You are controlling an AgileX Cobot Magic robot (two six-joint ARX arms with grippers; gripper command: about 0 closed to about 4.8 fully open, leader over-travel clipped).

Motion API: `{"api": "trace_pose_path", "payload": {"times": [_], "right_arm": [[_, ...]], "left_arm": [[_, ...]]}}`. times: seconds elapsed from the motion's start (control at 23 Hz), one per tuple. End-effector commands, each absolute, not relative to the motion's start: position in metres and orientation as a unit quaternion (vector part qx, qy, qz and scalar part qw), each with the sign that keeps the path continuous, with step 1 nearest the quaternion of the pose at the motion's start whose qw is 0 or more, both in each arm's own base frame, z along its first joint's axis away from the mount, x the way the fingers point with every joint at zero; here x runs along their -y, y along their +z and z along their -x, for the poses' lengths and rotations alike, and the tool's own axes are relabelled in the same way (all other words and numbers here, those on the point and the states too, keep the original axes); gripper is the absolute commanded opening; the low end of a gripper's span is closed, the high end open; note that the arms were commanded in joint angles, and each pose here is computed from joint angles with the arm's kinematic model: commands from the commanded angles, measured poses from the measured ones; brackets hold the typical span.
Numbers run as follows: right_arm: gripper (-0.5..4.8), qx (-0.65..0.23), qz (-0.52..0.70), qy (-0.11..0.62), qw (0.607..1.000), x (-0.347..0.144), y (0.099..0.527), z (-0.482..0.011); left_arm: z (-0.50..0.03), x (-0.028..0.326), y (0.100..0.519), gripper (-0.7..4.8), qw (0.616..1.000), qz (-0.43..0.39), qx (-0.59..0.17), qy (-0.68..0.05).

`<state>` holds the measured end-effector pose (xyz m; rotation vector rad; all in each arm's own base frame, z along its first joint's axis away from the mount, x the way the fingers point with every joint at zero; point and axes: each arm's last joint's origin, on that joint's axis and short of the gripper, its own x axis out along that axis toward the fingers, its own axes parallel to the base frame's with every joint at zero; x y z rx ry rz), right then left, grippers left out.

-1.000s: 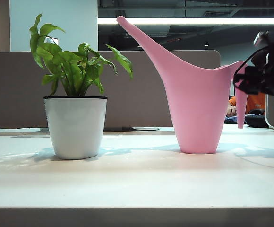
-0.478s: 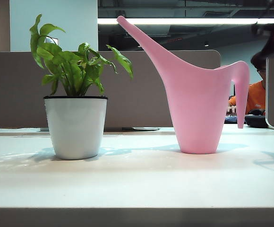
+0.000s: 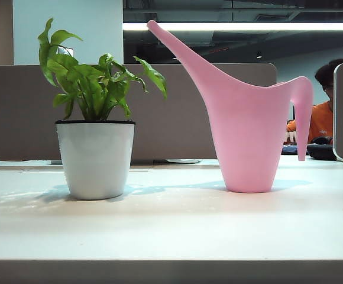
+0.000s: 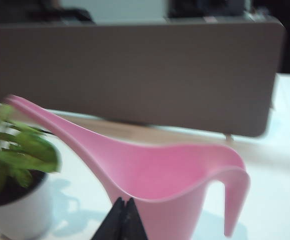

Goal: Pick up the watering can from the table, water the potted plant, and put the can back.

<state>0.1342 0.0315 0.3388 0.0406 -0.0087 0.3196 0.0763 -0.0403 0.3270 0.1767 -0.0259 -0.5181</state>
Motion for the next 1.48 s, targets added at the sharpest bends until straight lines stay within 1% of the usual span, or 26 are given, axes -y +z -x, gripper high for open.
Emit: {"api": "trace_pose_path", "payload": {"times": [0.04, 0.13, 0.26, 0.35, 0.43, 0.57, 0.7, 0.78, 0.91, 1.04, 1.13, 1.22, 1.26, 1.35, 1.48], "right_arm": [[-0.09, 0.049, -0.016, 0.137, 0.989, -0.031, 0.344, -0.108], [-0.09, 0.053, -0.018, 0.134, 0.989, -0.027, 0.338, -0.087], [-0.09, 0.007, -0.01, 0.127, 0.992, -0.019, 0.31, -0.061], [-0.08, -0.007, -0.008, 0.127, 0.992, -0.016, 0.295, -0.053], [-0.09, -0.001, -0.013, 0.14, 0.99, -0.015, 0.282, -0.048], [-0.09, -0.001, -0.013, 0.139, 0.99, -0.014, 0.268, -0.044], [-0.05, -0.039, -0.011, 0.139, 0.989, -0.016, 0.25, -0.051], [0.0, -0.049, -0.036, 0.138, 0.989, -0.017, 0.244, -0.054], [0.0, -0.043, -0.031, 0.138, 0.989, -0.02, 0.233, -0.061], [-0.01, -0.045, -0.03, 0.14, 0.989, -0.023, 0.216, -0.07], [-0.01, -0.041, -0.029, 0.14, 0.989, -0.025, 0.206, -0.075], [-0.01, -0.032, -0.027, 0.14, 0.989, -0.028, 0.19, -0.083], [-0.01, -0.032, -0.028, 0.141, 0.989, -0.029, 0.18, -0.086], [-0.01, -0.034, -0.027, 0.141, 0.989, -0.03, 0.167, -0.09], [-0.01, -0.037, -0.026, 0.141, 0.989, -0.031, 0.158, -0.092]], "left_arm": [[-0.085, 0.045, 0.31, -0.05, 0.965, -0.028, -0.004, -0.259], [-0.089, 0.045, 0.296, -0.05, 0.97, -0.031, -0.017, -0.239], [-0.091, 0.047, 0.276, -0.05, 0.967, -0.029, -0.009, -0.253], [-0.09, 0.047, 0.262, -0.05, 0.966, -0.027, -0.003, -0.256], [-0.087, 0.046, 0.249, -0.05, 0.966, -0.021, -0.005, -0.256], [-0.083, 0.043, 0.234, -0.05, 0.968, -0.002, -0.003, -0.252], [-0.079, 0.038, 0.22, -0.05, 0.978, 0.008, -0.024, -0.207], [-0.078, 0.037, 0.217, -0.05, 0.98, 0.007, -0.039, -0.196], [-0.08, 0.038, 0.207, -0.05, 0.98, 0.015, -0.025, -0.199], [-0.083, 0.04, 0.187, -0.05, 0.979, 0.025, -0.025, -0.199], [-0.084, 0.04, 0.18, -0.05, 0.979, 0.024, -0.025, -0.199], [-0.084, 0.04, 0.174, -0.05, 0.979, 0.02, -0.029, -0.199], [-0.085, 0.041, 0.169, -0.05, 0.979, 0.001, -0.03, -0.203], [-0.086, 0.042, 0.166, -0.06, 0.977, -0.005, -0.019, -0.213], [-0.087, 0.043, 0.161, -0.06, 0.975, -0.007, -0.018, -0.219]]}}
